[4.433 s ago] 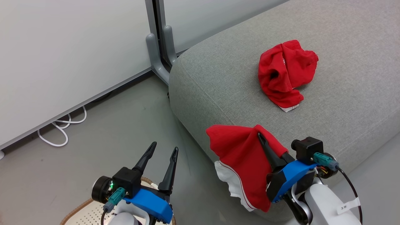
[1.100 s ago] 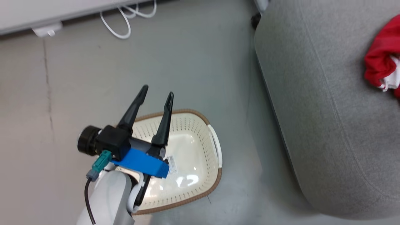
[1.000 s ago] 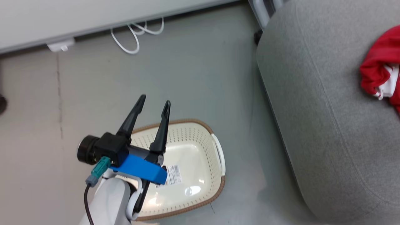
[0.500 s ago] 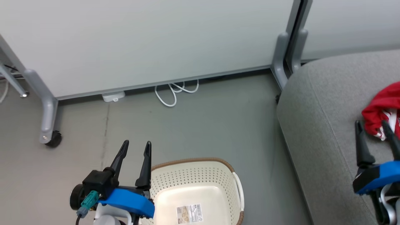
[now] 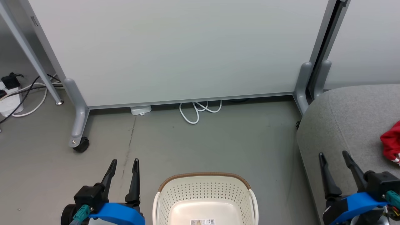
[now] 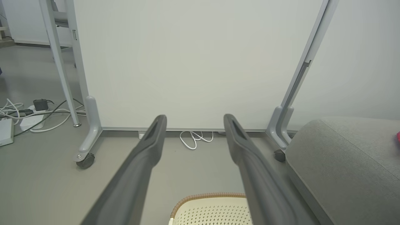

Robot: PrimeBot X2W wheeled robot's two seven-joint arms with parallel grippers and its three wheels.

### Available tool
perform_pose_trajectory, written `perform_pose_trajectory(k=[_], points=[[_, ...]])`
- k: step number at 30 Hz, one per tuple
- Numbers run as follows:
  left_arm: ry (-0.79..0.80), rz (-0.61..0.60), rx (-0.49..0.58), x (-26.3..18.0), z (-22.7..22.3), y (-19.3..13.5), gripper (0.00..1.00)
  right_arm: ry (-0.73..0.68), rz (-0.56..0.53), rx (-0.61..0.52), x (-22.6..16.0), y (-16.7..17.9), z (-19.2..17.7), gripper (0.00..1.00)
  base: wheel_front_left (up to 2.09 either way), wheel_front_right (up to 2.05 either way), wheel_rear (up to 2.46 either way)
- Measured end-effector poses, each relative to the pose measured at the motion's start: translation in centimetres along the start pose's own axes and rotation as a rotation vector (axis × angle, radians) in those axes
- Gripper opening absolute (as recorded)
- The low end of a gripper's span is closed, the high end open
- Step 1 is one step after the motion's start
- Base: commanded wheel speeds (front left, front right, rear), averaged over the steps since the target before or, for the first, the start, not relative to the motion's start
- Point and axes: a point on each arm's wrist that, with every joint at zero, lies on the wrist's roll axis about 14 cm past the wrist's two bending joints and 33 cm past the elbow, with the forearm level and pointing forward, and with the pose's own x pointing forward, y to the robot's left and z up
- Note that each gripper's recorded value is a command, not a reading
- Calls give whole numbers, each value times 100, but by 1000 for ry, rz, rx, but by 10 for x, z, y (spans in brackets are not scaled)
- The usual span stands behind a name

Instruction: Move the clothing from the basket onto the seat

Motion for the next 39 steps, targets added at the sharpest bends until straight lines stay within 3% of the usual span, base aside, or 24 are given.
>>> perform_pose_trajectory(k=[27,28,39], points=[[52,35,-10,-8,-17,9,100,45,24,36,-9,16,-18,100,0,0,0],[54,35,-10,-8,-18,9,0,46,25,36,-9,17,-18,0,0,0,0],[216,76,-35,-41,-69,16,0,158,11,56,-19,16,-54,0,0,0,0]])
